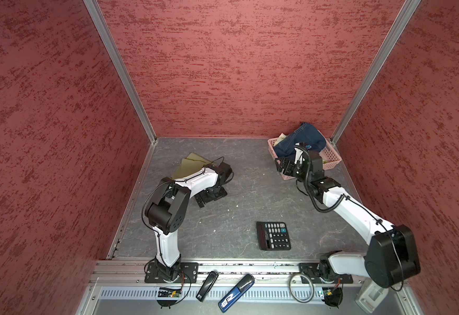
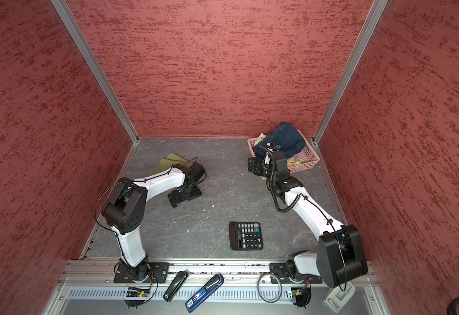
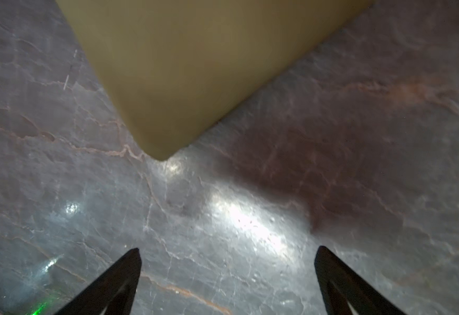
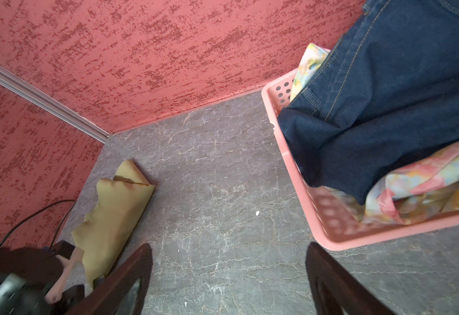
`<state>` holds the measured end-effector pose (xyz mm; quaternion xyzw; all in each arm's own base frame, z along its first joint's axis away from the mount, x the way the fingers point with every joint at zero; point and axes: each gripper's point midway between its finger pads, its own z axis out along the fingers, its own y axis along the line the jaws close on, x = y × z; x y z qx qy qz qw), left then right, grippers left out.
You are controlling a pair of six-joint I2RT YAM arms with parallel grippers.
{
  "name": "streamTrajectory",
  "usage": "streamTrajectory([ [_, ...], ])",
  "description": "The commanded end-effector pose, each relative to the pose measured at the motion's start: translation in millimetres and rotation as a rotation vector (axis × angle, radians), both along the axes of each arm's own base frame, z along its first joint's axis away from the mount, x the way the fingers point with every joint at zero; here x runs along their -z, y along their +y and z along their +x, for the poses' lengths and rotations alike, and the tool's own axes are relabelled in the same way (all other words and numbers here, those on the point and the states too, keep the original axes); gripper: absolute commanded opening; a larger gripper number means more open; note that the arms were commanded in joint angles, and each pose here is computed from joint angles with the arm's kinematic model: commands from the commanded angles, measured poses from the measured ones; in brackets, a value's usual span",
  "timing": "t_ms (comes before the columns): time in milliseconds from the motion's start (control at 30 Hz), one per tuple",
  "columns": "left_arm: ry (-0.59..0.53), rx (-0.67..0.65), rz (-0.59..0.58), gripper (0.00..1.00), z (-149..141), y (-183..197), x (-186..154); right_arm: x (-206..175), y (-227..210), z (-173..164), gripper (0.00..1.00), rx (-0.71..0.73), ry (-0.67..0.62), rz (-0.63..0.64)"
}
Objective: Fold and stack skirts
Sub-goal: Move the skirt to the top-left of the table.
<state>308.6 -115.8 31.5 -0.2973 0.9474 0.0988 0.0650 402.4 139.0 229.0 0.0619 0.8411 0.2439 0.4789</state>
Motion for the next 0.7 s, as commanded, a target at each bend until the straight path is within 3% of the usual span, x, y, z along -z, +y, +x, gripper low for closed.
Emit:
streamTrajectory([
  [0, -0.017, -0.017, -0.045, 1.0, 18, 4, 7, -12, -4, -5, 0.89, 0.006, -0.038, -0.006],
  [333, -0.053, -0.144, -0.156, 1.0, 63, 4, 18, -10, -8, -9, 0.89, 0.017, -0.03, -0.008],
  [667, -0.08, -0.221, -0.151, 1.0, 101, 49, 14, -11, -12, -12, 0.89, 0.034, -0.041, -0.017],
])
